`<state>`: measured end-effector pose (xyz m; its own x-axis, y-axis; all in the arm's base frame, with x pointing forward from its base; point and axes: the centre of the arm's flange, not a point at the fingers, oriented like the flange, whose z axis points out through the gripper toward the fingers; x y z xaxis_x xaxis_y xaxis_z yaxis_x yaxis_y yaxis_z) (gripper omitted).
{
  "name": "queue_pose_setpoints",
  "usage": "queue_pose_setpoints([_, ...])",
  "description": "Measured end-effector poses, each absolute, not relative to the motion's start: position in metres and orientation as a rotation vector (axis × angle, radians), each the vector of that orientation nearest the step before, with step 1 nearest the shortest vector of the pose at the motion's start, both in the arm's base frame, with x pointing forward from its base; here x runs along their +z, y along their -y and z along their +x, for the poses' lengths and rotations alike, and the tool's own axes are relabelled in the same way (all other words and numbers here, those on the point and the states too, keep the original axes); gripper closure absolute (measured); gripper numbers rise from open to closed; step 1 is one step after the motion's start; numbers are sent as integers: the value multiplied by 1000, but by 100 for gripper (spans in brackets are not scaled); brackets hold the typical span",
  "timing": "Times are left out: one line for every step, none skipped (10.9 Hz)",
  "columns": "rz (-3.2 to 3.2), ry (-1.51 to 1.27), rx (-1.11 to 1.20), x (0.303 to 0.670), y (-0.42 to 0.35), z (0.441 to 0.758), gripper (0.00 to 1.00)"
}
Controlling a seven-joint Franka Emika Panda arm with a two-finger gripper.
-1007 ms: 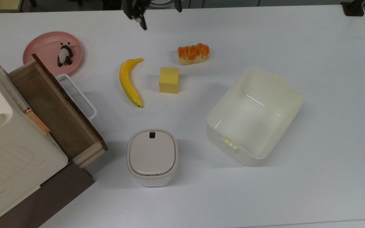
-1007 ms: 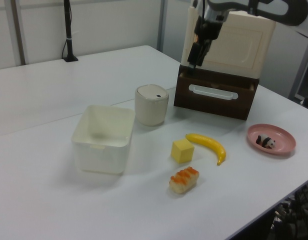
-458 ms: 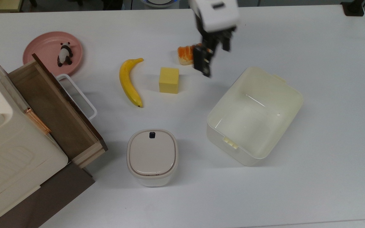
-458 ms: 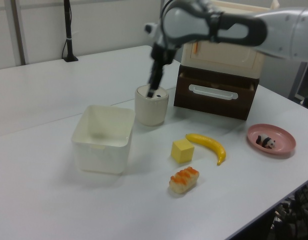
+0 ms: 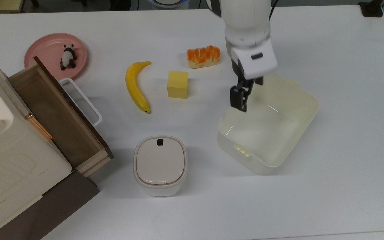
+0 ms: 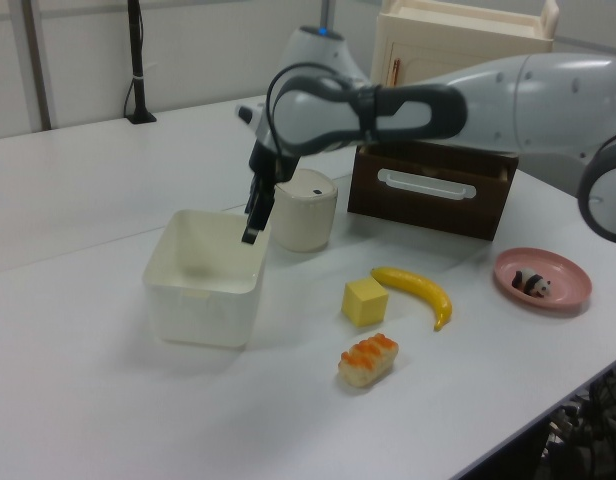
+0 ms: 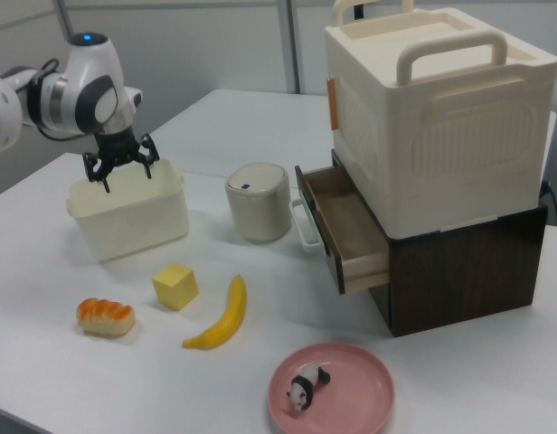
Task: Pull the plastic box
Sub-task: 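Move the gripper over the cream plastic box and lower it inside the rim, then hook the box rim and drag the box toward the cheese cube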
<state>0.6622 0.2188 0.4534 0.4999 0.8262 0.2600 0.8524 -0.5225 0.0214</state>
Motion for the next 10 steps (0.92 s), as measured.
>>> queue_pose_setpoints([-2623, 1493, -357, 441, -224, 664, 0])
queue_pose_setpoints([-2623, 1512, -342, 432, -228, 665, 0])
queue_pose_setpoints([-2623, 1530, -329, 427, -231, 665, 0])
queue_pose_setpoints([-2624, 1542, -319, 423, -232, 665, 0])
queue_pose_setpoints([-2627, 1550, -311, 419, -232, 665, 0])
queue_pose_setpoints([-2632, 1564, -299, 416, -232, 665, 0])
queue_pose_setpoints([-2637, 1583, -278, 410, -231, 663, 0])
queue_pose_setpoints([-2639, 1596, -252, 402, -230, 660, 0])
queue_pose_setpoints([-2640, 1601, -229, 395, -230, 657, 0])
queue_pose_setpoints([-2641, 1600, -214, 391, -228, 655, 0])
